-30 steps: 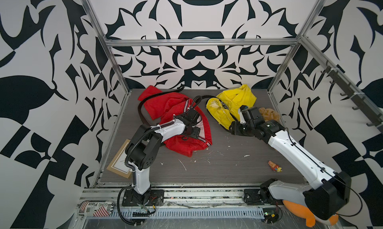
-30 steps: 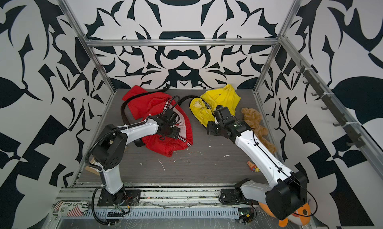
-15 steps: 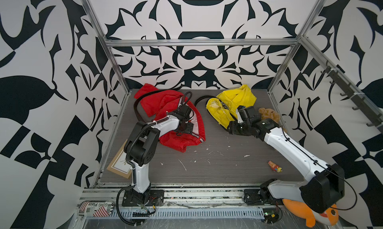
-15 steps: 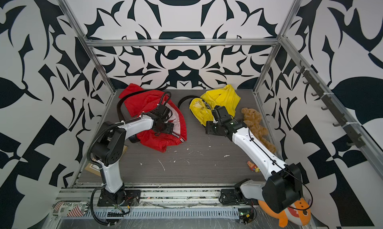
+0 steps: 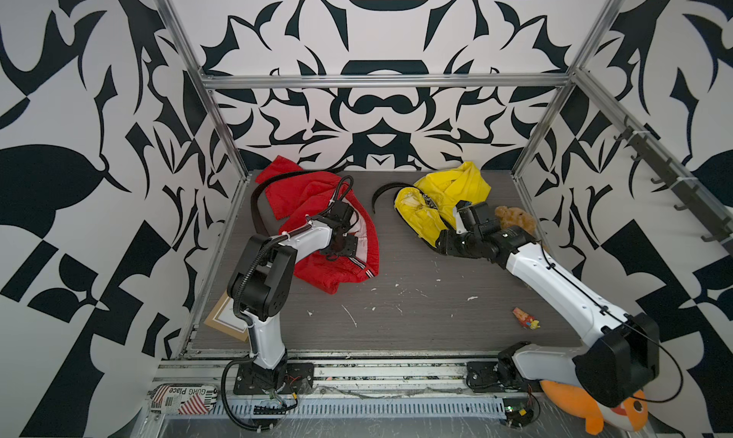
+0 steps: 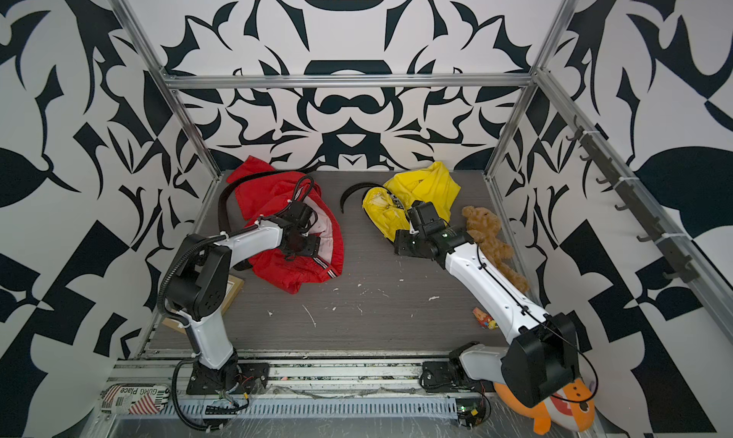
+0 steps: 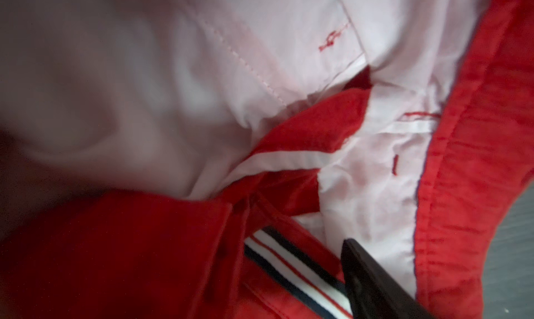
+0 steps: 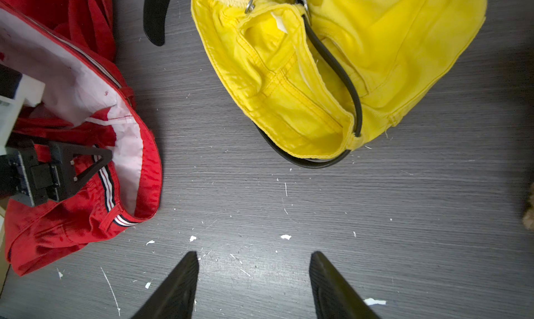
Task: Remove the belt from the trousers
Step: Adjust the trousers at the center of the board.
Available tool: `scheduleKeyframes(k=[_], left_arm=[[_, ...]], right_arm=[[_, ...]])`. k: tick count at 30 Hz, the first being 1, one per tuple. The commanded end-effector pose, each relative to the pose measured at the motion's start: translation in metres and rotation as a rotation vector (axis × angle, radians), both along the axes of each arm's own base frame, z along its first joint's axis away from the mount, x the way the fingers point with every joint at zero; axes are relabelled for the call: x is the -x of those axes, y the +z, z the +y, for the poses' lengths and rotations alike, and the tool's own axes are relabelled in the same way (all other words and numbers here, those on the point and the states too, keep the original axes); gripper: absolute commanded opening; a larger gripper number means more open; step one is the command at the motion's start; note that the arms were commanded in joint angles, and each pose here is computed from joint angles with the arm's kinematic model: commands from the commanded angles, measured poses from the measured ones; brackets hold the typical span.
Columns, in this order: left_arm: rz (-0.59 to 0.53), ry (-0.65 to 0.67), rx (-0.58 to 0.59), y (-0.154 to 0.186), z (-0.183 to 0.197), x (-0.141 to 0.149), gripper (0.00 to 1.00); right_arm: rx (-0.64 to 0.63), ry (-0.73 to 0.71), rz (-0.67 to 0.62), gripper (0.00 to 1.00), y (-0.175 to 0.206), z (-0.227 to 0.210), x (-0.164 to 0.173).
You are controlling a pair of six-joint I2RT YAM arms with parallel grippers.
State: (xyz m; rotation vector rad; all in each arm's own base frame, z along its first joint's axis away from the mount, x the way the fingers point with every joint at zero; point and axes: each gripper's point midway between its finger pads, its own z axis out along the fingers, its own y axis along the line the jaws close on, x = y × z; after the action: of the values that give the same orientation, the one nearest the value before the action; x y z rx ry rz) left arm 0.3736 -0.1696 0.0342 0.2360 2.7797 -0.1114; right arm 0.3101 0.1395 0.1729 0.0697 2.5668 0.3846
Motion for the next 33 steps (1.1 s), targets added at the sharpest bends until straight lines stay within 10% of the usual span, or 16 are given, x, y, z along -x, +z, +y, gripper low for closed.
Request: scheduleKeyframes(k=[1,14,22,33], left_arm=[[0.108,0.079,-0.087,-0.015,0.038,0.028,0.76],[0.021,0.057,-0.046,0.030,0.026,0.030,0.91],[-0.165,-0.137,0.055,0.096,-0.066,0.051,0.94],[0.017,-0.090,0.076,0.009,-0.088,0.033,0.86]], right_arm=[[-0.018,0.000,-0.022,0.65,0.002,0.003,-0.006],[0.100,-0.033,-0.021,0.66,-0.015,-0.024,-0.042],[0.175,-0.057,-0.052,0.67,-0.022,-0.047,-0.112],[0.332,-0.043,0.104,0.67,-0.085,-0.060,-0.145]])
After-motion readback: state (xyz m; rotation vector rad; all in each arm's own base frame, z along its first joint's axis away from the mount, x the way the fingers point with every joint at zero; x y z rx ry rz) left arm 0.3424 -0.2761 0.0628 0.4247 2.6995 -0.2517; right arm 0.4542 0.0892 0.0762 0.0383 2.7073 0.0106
